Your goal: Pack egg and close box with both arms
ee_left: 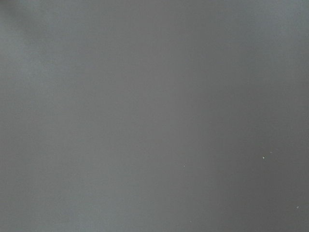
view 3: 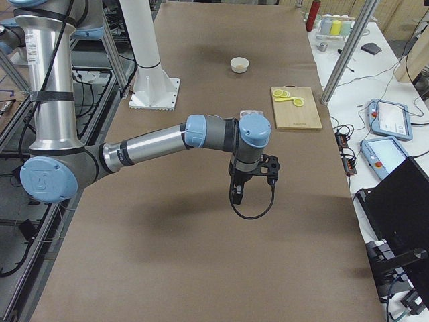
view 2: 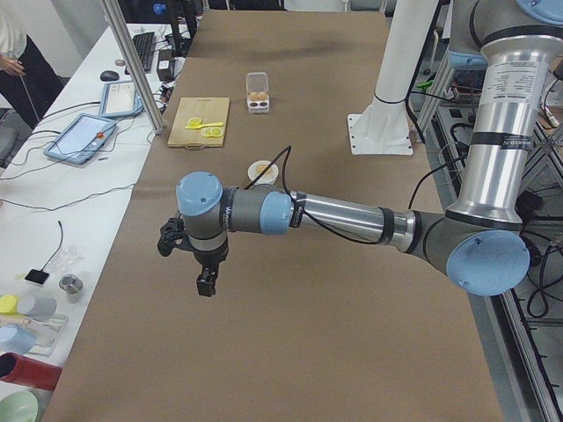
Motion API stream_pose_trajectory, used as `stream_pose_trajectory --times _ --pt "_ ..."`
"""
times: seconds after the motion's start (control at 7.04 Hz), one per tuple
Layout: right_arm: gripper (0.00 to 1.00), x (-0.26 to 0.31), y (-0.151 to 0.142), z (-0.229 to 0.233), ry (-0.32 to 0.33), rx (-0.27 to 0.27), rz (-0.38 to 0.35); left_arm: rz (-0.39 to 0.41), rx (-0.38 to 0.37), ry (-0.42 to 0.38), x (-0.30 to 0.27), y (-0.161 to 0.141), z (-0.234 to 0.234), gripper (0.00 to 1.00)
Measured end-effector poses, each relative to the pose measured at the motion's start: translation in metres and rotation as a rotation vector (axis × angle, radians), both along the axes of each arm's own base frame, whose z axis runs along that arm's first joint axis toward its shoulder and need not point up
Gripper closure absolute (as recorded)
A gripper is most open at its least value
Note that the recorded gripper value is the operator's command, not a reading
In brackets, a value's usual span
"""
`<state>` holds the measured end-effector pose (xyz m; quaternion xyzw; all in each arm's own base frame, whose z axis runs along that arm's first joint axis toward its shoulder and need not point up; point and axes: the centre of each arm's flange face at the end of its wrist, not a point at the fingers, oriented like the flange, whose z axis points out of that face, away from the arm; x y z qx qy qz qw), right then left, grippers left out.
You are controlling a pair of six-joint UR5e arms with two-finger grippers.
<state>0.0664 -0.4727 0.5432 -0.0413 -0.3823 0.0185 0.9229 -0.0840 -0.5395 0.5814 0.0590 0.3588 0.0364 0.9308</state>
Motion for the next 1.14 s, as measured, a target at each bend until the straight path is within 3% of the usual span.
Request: stream_pose_trajectory --times 1.14 --pt "0.0 0.0 -0.001 -0.004 -0.002 0.007 0.002 0.001 -0.022 0.002 0.0 0.011 0.014 0.02"
